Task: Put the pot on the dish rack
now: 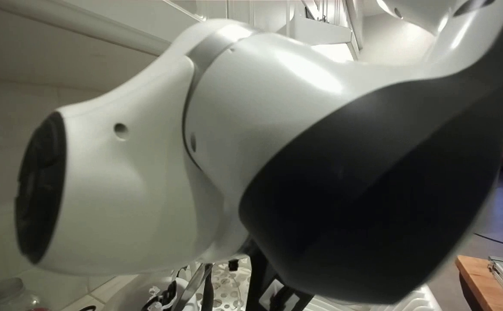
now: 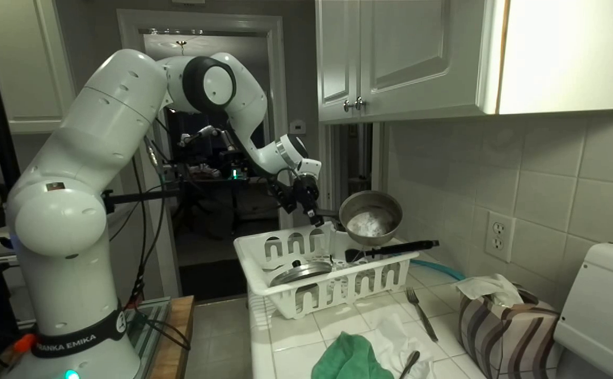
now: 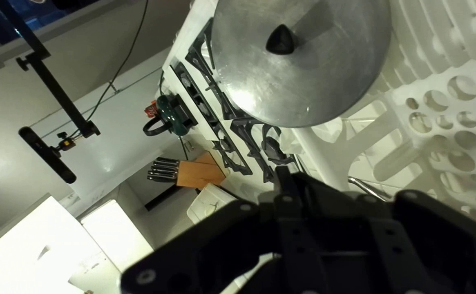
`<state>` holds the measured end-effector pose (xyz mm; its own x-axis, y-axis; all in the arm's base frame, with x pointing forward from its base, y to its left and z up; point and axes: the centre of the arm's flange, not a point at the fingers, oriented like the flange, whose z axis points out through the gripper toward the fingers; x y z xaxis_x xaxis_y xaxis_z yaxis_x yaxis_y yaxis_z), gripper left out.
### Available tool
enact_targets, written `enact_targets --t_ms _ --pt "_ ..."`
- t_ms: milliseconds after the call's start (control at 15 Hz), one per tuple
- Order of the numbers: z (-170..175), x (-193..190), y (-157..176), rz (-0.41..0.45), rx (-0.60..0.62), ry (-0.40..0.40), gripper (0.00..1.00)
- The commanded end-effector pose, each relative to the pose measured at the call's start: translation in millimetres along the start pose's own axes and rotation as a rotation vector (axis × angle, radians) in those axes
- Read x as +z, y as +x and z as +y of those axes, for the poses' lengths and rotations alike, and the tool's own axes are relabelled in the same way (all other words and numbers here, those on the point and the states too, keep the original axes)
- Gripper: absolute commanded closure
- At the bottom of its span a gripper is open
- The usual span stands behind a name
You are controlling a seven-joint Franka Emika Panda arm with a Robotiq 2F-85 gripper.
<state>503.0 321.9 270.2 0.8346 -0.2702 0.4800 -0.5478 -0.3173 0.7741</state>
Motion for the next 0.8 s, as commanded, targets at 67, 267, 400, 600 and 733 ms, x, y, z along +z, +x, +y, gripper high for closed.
enact_targets --t_ms 67,267,400,600,733 --pt "25.8 1.8 -17.5 0.061 -0.020 0.064 0.99" --pt "31.9 0.9 -29.1 0.082 -0.038 0.099 0.99" --pt "38.5 -1.7 -37.1 0.094 -0.047 0.108 0.99" --pt "47.5 -1.4 -50.5 0.106 -0.059 0.135 0.99" --pt "47.6 -1.7 -58.2 0.111 -0.065 0.183 0.99"
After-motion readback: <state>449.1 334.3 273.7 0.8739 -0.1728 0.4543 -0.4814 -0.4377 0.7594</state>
